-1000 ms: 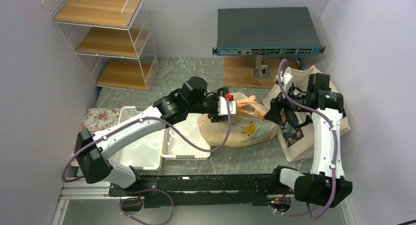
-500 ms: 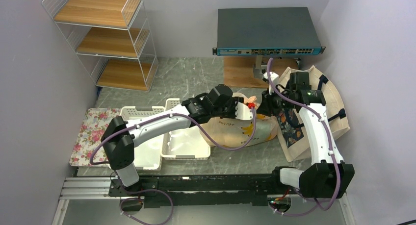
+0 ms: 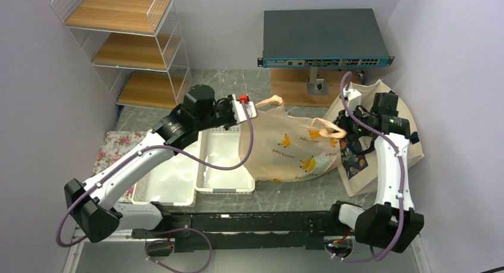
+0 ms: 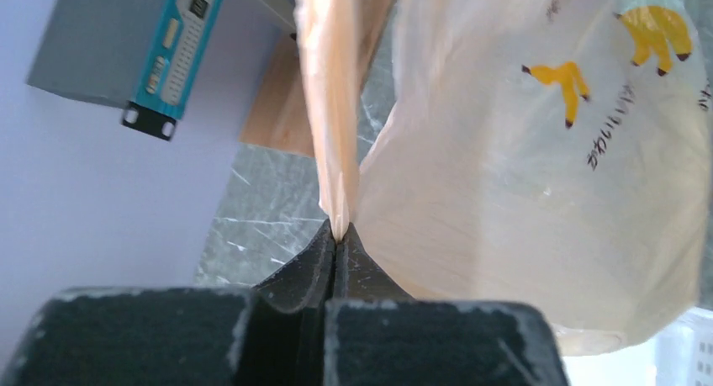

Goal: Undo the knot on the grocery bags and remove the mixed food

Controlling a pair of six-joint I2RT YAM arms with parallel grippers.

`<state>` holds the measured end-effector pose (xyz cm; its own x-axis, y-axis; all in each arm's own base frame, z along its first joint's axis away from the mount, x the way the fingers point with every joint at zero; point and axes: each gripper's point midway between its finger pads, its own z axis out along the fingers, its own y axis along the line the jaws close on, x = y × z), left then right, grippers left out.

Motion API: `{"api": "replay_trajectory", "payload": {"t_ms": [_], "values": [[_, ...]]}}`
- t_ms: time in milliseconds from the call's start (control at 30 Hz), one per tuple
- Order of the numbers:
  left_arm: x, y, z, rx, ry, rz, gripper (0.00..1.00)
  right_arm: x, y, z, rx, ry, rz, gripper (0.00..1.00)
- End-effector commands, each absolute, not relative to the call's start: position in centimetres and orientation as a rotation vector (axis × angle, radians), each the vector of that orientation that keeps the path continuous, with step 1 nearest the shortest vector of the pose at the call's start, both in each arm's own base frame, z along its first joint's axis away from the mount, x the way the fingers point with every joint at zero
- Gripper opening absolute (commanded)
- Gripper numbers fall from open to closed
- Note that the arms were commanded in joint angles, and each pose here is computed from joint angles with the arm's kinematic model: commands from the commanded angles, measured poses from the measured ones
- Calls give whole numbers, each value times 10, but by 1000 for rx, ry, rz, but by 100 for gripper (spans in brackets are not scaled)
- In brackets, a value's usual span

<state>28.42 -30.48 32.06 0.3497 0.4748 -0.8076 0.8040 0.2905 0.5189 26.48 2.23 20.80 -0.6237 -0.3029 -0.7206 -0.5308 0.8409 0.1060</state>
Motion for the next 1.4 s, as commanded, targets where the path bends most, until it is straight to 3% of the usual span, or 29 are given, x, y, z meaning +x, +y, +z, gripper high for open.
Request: {"api": "replay_trajectory", "payload": {"t_ms": [0, 67, 167, 200, 300, 367, 433, 633, 833, 1000, 1167, 1367], "values": [[266, -310, 325, 1359, 1205, -485, 0, 260, 15, 224, -635, 2229, 433, 0], [260, -315, 321, 1382, 1187, -520, 0, 255, 31, 238, -687, 2163, 527, 5], [252, -324, 319, 1423, 1168, -549, 0, 251, 54, 260, -717, 2066, 632, 62], [250, -326, 320, 1439, 1145, -542, 0, 251, 60, 267, -726, 2044, 651, 71], [246, -329, 320, 1465, 1110, -521, 0, 247, 72, 289, -744, 1990, 695, 84], [245, -329, 320, 1475, 1112, -526, 0, 244, 76, 300, -722, 1972, 706, 87], [245, -330, 320, 1479, 1115, -532, 0, 242, 77, 308, -692, 1955, 699, 98], [245, -332, 322, 1468, 1119, -532, 0, 244, 83, 307, -642, 1907, 615, 100], [248, -329, 322, 1464, 1151, -523, 0, 205, 92, 315, -735, 1833, 572, 100], [251, -329, 315, 1466, 1172, -511, 0, 172, 115, 344, -730, 1773, 742, 100], [251, -330, 312, 1482, 1182, -515, 0, 178, 109, 336, -703, 1818, 706, 100], [259, -329, 309, 1457, 1241, -532, 0, 153, 120, 327, -800, 1845, 813, 100]]}}
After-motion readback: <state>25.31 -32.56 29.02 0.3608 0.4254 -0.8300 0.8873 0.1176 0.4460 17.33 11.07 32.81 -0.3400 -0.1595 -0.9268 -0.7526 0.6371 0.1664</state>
